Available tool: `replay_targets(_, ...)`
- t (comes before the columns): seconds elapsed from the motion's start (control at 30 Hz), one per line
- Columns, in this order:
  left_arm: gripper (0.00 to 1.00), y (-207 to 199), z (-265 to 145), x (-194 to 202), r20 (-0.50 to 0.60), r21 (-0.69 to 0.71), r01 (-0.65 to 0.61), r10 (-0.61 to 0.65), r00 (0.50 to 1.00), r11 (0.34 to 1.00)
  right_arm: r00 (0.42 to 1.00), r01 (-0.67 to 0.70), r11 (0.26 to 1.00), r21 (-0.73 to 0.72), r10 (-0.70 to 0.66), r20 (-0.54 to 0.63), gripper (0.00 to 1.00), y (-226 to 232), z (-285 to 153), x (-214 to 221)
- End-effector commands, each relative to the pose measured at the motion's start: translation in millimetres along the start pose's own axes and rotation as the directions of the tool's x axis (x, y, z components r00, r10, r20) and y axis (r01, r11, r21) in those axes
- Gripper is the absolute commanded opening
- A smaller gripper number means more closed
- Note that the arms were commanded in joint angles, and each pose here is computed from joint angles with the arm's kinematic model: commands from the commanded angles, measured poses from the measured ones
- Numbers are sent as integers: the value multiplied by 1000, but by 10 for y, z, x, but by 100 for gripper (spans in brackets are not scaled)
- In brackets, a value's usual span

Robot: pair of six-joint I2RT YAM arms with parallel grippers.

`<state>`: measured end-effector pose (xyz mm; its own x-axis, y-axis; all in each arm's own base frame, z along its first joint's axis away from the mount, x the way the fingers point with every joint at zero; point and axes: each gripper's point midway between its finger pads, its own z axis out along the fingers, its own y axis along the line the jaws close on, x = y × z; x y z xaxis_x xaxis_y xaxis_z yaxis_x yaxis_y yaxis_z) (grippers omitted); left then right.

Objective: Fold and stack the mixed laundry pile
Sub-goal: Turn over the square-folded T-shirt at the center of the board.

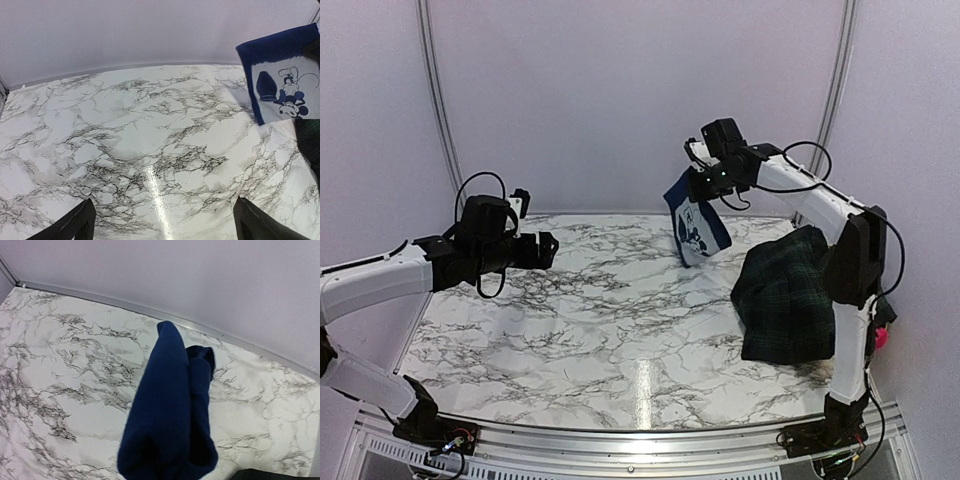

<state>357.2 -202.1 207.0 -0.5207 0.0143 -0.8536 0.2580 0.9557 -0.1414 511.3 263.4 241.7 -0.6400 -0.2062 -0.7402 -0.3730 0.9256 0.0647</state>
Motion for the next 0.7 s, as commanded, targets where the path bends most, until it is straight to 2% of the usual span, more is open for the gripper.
replay_targets(0.0,99,234,-125,80,-22,-76,10,-12,1000,997,932,364,923,126,-360,-50,0,569,96,78)
replay_targets(0.1,99,309,-165,82,-22,-96,20,-22,1000,995,876,480,874,72,-475,-83,0,1088,330,390)
replay_targets(0.23,99,450,-221,78,-23,-135,58,-62,998,989,783,608,794,-22,-604,-151,0,1752,527,1076)
replay_targets(0.4,99,651,-280,73,-7,-163,169,-173,985,972,634,738,655,-162,-755,-167,0,2535,479,2041)
replay_targets(0.5,99,753,-284,74,-9,-179,200,-205,979,963,564,781,584,-223,-812,-150,0,2830,351,2430)
replay_targets(0.57,99,790,-256,116,-35,-183,207,-217,976,961,562,773,578,-262,-815,-139,21,2965,263,2521)
replay_targets(0.67,99,762,-197,196,-77,-164,221,-236,969,961,616,716,600,-357,-783,-82,43,3204,26,2411)
